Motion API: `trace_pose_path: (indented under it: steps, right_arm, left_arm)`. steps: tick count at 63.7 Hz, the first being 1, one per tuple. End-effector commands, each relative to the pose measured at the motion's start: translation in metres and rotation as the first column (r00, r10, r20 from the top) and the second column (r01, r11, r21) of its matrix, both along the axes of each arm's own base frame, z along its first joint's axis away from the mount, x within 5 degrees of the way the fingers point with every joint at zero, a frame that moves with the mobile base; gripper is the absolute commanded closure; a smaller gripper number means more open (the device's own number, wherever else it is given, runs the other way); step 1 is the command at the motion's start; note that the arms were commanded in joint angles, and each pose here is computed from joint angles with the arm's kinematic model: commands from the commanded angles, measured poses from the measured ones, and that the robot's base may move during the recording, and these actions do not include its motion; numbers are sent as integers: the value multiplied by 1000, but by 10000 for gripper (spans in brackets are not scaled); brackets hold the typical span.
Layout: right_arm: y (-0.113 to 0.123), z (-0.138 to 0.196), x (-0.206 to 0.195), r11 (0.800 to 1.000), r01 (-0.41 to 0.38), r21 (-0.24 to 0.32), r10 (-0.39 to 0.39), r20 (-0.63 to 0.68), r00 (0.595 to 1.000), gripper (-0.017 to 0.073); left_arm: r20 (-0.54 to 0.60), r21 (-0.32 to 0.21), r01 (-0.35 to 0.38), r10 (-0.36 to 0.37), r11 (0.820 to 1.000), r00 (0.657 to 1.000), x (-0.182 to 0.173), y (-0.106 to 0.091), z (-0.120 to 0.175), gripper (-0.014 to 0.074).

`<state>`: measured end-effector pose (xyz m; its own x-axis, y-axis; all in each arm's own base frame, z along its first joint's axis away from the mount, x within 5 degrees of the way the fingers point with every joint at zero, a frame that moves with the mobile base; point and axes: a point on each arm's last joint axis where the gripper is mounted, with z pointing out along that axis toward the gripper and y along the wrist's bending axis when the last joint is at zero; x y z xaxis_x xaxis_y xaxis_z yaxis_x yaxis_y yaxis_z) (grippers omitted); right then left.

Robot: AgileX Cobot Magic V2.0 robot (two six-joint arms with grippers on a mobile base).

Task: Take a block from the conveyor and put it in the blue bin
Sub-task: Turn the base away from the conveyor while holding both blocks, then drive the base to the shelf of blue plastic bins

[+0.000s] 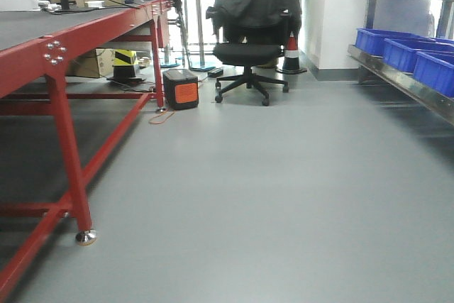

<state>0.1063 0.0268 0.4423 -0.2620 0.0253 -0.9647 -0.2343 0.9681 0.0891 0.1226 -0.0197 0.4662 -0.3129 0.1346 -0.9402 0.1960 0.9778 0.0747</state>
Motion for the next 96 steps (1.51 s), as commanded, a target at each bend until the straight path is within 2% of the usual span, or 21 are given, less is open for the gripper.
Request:
trace_pose_path:
  steps: [1,96]
  right_arm:
    - [-1,4,-2,1000,5,-3,-5,28,1000,721]
    - [-1,4,-2,1000,5,-3,-5,28,1000,721]
  left_arm:
    - [20,-13,6,-6,1000,1000,-1,-1,2,704]
    - [20,-13,6,-6,1000,1000,-1,-1,2,704]
